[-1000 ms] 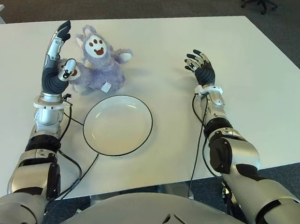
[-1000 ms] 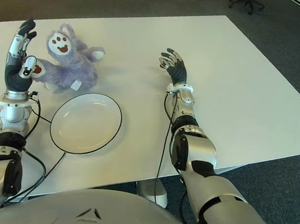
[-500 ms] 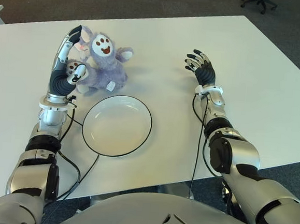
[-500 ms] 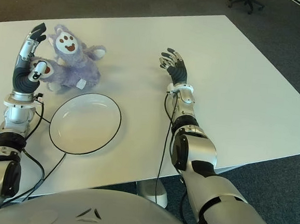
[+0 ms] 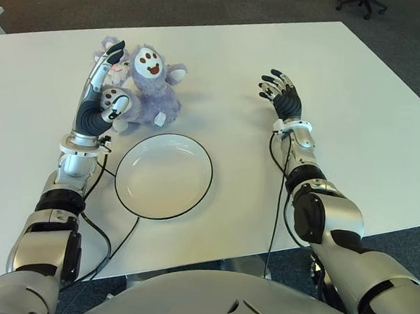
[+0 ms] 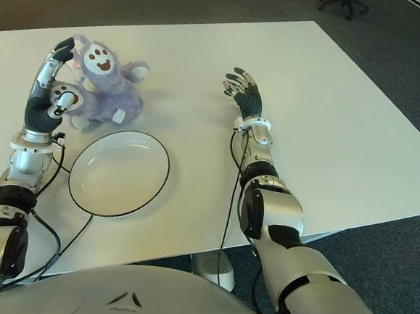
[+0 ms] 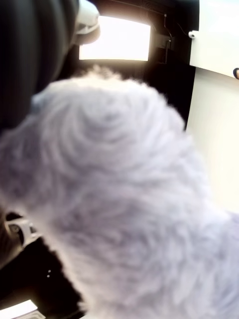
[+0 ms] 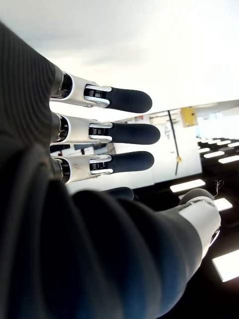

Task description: Put the doll into the plate.

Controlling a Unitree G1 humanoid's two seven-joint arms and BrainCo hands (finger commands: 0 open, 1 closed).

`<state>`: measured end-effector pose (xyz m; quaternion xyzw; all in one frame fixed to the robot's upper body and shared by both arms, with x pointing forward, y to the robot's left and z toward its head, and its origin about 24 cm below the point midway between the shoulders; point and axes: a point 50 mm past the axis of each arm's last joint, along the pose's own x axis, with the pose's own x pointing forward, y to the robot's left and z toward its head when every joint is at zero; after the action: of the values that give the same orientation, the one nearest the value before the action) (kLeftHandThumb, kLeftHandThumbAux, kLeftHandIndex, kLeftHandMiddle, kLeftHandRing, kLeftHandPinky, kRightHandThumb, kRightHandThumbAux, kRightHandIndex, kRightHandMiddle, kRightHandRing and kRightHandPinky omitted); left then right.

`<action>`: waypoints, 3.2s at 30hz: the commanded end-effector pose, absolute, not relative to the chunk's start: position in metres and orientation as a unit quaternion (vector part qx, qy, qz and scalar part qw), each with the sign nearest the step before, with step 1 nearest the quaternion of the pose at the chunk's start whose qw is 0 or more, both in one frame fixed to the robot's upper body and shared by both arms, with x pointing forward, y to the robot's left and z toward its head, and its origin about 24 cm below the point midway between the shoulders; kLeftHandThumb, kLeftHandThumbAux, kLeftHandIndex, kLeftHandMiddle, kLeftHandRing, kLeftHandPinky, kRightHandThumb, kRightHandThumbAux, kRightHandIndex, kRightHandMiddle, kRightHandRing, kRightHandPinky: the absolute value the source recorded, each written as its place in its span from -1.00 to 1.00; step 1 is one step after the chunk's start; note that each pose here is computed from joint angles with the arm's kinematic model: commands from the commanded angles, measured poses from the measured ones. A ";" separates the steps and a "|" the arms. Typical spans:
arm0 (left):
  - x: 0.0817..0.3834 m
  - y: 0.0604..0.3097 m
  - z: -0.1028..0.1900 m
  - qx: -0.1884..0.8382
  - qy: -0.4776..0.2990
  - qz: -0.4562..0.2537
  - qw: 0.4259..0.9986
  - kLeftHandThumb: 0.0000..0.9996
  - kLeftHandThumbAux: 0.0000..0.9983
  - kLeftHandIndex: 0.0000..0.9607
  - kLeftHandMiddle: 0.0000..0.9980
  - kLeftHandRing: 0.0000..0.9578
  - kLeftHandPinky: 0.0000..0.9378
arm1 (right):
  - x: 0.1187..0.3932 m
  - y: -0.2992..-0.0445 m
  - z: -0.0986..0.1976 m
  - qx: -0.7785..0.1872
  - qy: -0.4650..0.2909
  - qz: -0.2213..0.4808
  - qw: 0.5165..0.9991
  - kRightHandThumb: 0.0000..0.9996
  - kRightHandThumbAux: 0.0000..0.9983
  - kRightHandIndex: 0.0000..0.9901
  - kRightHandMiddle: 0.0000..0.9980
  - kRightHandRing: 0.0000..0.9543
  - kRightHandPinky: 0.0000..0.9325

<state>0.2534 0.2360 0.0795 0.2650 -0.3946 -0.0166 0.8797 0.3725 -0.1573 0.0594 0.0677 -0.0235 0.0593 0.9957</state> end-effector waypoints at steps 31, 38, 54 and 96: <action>0.152 0.214 -0.061 0.255 -0.063 -0.014 0.965 -0.10 -0.57 -1.00 -0.84 -0.86 -0.82 | 0.369 -0.156 0.046 0.085 0.017 0.050 0.995 -0.08 0.57 -0.69 -0.47 -0.41 -0.34; 0.156 0.212 -0.063 0.252 -0.052 -0.022 0.966 -0.05 -0.55 -1.00 -0.83 -0.86 -0.82 | 0.370 -0.156 0.047 0.083 0.017 0.051 0.995 -0.08 0.56 -0.68 -0.46 -0.40 -0.33; 0.165 0.210 -0.064 0.239 -0.040 -0.023 0.970 0.08 -0.51 -0.89 -0.74 -0.76 -0.76 | 0.371 -0.156 0.048 0.084 0.014 0.050 0.995 -0.05 0.55 -0.67 -0.47 -0.41 -0.33; 0.180 0.199 -0.064 0.247 -0.040 -0.076 0.965 0.13 -0.47 -0.82 -0.73 -0.74 -0.69 | 0.372 -0.156 0.050 0.090 0.013 0.050 0.995 -0.02 0.51 -0.65 -0.48 -0.43 -0.35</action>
<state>0.2697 0.2263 0.0555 0.3065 -0.3149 -0.0303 0.8977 0.3725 -0.1587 0.0580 0.0714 -0.0166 0.0548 0.9958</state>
